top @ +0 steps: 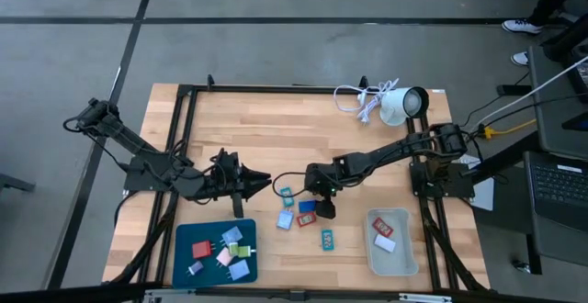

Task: Pick & Place Office items
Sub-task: Put the top light blue digital clock into the gray bin

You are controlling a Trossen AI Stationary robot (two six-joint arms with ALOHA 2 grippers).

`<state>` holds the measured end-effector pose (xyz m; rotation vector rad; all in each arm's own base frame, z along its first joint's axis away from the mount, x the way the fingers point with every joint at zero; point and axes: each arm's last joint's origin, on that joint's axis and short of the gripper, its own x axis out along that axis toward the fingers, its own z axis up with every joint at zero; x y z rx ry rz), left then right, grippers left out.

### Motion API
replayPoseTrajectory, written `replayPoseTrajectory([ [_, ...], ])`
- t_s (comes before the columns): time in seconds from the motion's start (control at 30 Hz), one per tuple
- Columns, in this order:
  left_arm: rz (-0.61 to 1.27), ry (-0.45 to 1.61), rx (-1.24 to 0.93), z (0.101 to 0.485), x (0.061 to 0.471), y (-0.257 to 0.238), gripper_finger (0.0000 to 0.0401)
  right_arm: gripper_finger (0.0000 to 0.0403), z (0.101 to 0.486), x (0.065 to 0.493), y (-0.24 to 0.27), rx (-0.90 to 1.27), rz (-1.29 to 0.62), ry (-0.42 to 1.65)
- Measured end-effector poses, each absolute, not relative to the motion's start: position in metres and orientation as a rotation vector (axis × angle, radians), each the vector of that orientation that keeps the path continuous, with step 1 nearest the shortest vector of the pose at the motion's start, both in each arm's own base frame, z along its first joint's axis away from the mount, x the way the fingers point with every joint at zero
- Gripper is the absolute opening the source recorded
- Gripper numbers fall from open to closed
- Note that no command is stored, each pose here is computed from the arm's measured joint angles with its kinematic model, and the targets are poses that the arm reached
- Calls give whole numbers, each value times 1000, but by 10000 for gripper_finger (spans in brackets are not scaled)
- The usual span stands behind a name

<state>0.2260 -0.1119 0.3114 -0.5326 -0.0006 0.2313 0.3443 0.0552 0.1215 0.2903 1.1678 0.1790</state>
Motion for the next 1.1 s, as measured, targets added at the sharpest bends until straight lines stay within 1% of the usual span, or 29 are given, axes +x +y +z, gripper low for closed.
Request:
replayPoseTrajectory([
  [0.23, 230, 6, -525, 311, 226, -112, 79, 286, 127, 346, 57, 313, 202, 1173],
  [0.37, 214, 15, -523, 310, 226, -113, 79, 286, 136, 350, 64, 313, 229, 1217],
  [0.53, 214, 16, -519, 310, 226, -113, 80, 286, 155, 360, 77, 282, 286, 1168],
  [0.67, 207, 21, -513, 310, 226, -113, 81, 286, 146, 361, 78, 261, 256, 1194],
  [0.8, 209, 27, -507, 309, 226, -113, 79, 286, 130, 364, 79, 270, 259, 1230],
  [0.9, 210, 32, -508, 309, 226, -113, 79, 286, 126, 371, 80, 294, 280, 1236],
  [1.1, 195, 35, -513, 309, 226, -113, 81, 286, 139, 390, 86, 283, 298, 1165],
])
